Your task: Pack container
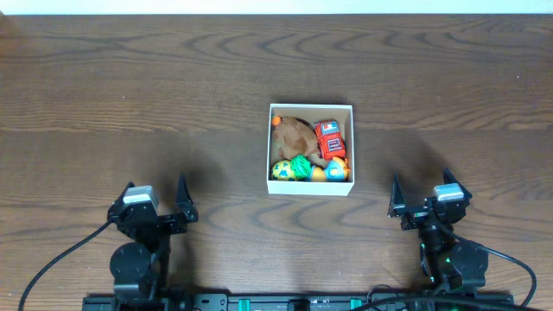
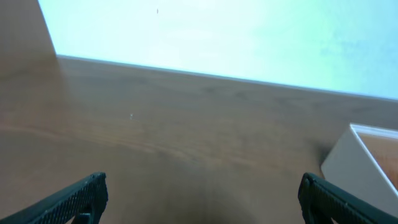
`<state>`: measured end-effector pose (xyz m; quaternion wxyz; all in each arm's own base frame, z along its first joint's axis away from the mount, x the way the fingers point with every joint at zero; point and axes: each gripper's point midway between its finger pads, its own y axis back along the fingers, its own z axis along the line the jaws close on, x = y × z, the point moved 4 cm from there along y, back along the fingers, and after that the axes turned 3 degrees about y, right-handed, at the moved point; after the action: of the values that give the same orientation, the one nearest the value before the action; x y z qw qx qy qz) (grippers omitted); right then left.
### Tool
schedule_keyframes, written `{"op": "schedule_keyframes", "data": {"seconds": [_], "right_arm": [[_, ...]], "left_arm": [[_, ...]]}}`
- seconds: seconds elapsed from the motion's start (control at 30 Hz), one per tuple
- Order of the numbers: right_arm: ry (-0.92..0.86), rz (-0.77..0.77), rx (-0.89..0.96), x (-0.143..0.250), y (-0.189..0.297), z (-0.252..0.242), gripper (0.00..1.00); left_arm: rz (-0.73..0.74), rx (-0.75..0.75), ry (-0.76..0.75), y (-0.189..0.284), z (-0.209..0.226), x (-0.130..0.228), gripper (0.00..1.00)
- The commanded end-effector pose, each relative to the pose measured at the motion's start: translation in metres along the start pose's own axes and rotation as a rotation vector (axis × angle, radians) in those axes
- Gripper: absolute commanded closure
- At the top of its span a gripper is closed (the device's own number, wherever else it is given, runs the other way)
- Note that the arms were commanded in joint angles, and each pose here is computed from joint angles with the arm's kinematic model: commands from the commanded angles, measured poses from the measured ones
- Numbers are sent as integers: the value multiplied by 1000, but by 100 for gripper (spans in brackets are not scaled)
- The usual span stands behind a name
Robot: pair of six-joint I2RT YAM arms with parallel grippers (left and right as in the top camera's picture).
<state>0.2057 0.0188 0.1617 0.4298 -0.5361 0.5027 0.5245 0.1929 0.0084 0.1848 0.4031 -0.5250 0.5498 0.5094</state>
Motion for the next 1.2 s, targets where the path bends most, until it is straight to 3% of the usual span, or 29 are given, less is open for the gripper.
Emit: {"op": "schedule_keyframes", "data": {"seconds": [0.0, 0.23, 1.17], "right_arm": [[8, -3, -3, 0, 0, 0, 1], [8, -3, -2, 0, 0, 0, 1], [8, -3, -3, 0, 0, 0, 1]], "left_arm": [[-37, -5, -10, -6, 2, 7, 2], [15, -16, -14, -17, 8, 40, 2], [15, -15, -14, -17, 7, 39, 2]]}}
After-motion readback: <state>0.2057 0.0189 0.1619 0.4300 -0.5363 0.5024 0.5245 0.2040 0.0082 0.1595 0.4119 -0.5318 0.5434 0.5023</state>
